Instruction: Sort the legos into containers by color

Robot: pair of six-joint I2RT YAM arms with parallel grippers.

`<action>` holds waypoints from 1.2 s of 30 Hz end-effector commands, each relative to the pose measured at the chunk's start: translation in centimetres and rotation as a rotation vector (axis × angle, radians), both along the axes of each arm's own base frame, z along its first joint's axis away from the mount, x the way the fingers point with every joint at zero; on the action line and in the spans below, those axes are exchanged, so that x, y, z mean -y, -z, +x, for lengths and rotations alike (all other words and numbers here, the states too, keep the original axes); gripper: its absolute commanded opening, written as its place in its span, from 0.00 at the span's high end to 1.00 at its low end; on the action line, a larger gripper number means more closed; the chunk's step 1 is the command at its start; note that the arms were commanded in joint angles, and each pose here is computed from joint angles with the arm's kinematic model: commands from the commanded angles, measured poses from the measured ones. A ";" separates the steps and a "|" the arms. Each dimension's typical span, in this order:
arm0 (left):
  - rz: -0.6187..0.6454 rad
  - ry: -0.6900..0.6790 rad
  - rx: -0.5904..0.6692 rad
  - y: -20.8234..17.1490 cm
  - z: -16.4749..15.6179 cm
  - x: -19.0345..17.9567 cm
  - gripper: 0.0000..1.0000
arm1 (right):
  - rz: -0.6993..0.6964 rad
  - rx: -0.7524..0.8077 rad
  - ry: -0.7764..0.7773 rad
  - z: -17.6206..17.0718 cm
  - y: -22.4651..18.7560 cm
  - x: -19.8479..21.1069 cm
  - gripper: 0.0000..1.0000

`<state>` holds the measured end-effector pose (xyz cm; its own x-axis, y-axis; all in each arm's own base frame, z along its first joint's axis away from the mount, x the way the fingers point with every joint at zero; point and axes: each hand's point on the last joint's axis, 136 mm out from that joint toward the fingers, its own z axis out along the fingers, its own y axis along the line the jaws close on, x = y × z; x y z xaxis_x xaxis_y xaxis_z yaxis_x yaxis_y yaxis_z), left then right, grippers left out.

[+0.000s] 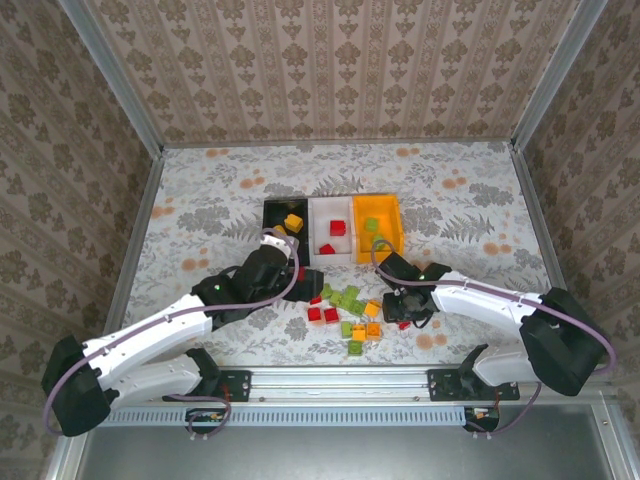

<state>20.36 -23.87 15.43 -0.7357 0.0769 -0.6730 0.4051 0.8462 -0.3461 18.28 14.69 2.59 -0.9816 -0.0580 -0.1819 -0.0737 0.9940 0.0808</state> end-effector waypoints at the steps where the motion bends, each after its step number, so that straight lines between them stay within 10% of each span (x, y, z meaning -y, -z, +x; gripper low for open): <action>1: -0.010 -0.042 -0.004 0.1 0.1 -0.9 0.00 | -0.007 0.001 0.001 -0.1 0.1 0.2 0.66; 18: 0.001 -0.129 -0.013 1.7 -0.8 -4.6 0.00 | 0.195 0.363 -0.067 13.6 -12.5 -9.9 0.83; 29: 0.071 -0.088 -0.071 3.7 -1.3 -4.6 0.04 | 0.134 0.389 -0.009 23.0 -9.6 -14.2 0.78; 36: 0.129 0.021 -0.138 6.0 -1.5 -2.0 0.06 | 0.172 0.399 0.031 24.3 -10.2 -13.8 0.34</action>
<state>18.90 -20.20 9.13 -0.8258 0.1192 -0.5512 0.3159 0.9075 -0.2769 41.68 28.38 10.68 -0.8586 0.0110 -0.5125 -0.1051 0.9747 0.1970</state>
